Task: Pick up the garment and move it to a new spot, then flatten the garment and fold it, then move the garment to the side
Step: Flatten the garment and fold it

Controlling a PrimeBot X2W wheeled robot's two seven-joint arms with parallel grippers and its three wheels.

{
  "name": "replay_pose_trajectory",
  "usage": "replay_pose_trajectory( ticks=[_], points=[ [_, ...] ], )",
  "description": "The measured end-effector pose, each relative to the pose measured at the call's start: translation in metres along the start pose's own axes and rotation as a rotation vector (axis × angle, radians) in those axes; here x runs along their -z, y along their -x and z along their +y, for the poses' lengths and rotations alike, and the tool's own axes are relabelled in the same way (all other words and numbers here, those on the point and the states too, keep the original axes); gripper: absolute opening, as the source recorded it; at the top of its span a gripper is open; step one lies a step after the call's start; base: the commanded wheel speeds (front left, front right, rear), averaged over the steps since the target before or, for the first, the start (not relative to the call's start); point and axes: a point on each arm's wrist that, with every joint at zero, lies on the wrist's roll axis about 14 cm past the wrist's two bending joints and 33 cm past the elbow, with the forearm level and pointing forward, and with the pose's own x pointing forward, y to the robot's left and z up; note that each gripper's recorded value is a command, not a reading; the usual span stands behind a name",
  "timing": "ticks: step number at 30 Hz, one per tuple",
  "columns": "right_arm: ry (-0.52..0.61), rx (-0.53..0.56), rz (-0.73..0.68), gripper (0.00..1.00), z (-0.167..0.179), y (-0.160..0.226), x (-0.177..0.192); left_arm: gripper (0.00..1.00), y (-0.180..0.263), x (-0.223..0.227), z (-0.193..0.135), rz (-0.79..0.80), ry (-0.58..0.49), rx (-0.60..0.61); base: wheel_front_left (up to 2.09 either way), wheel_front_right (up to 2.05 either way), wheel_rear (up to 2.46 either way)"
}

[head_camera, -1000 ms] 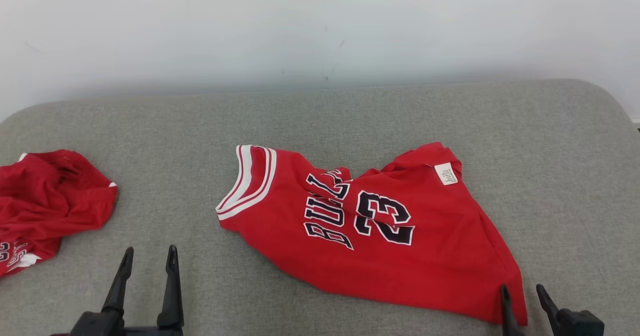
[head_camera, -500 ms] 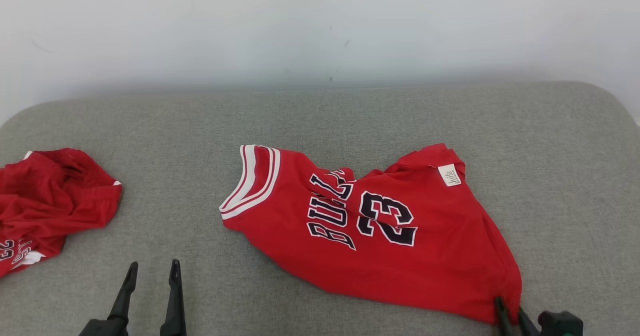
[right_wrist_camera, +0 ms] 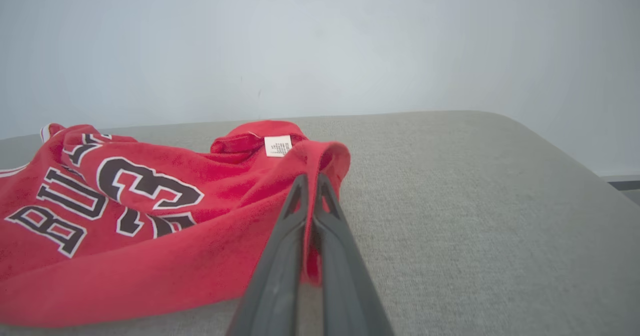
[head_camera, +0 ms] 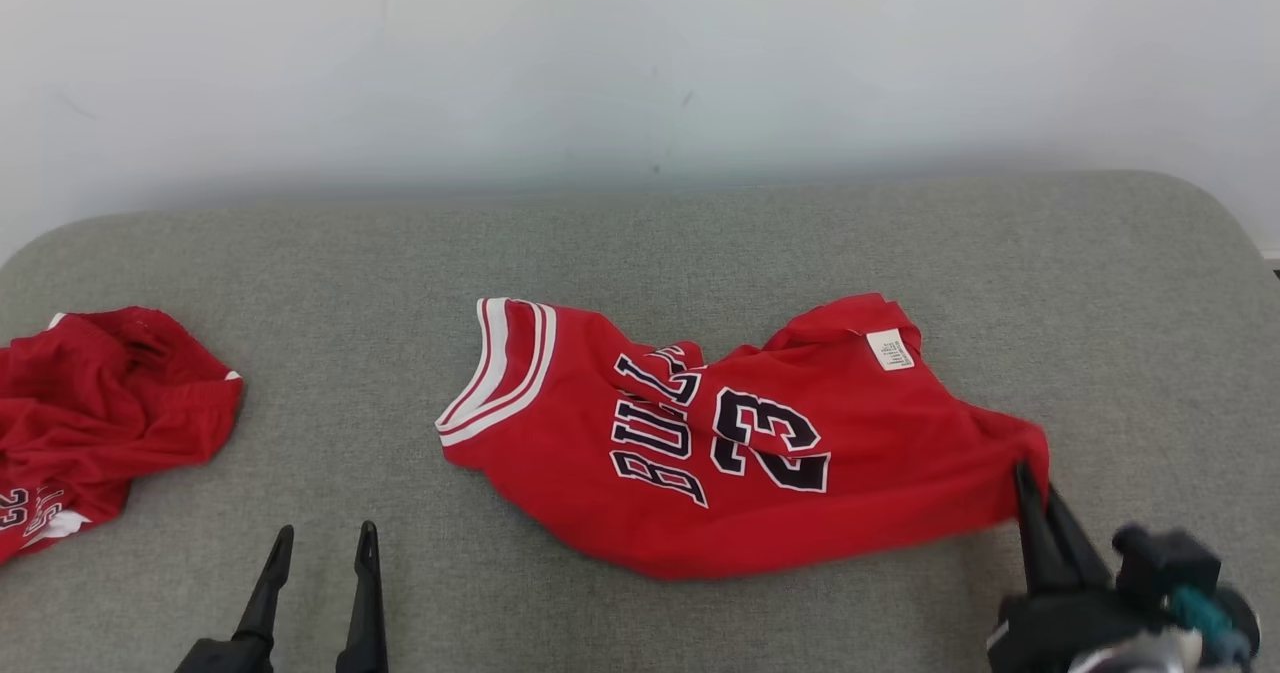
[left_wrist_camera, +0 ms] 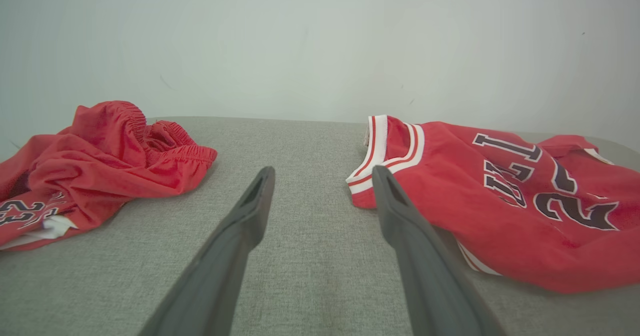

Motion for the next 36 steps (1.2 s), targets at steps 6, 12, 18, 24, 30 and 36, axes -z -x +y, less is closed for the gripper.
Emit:
replay_pose_trajectory(
  ticks=[6,12,18,24,30,36],
  points=[
    [0.023,-0.062,-0.084,0.0,0.012,-0.04,-0.048,1.0,0.002,0.003,-0.003,0.01,0.003,0.006,0.0,0.0,0.0],
    [0.039,-0.087,-0.051,0.0,0.018,-0.085,-0.063,1.0,0.0,0.004,-0.006,0.013,0.014,0.013,0.0,0.0,0.0],
    [0.035,-0.071,0.021,0.0,0.016,-0.123,-0.055,1.0,-0.003,0.006,-0.004,0.017,0.022,0.007,0.0,0.0,0.0],
    [0.035,-0.01,0.091,0.0,0.0,-0.15,-0.037,1.0,-0.005,0.011,-0.001,0.035,0.028,-0.003,0.0,0.0,0.0],
    [0.083,-0.03,0.157,1.0,0.009,-0.16,-0.014,1.0,-0.006,0.016,0.004,0.049,0.035,-0.017,0.0,0.0,0.0],
    [0.123,-0.035,0.085,1.0,0.007,-0.16,-0.036,1.0,-0.008,0.015,0.0,0.045,0.039,-0.007,0.0,0.0,0.0]
  ],
)
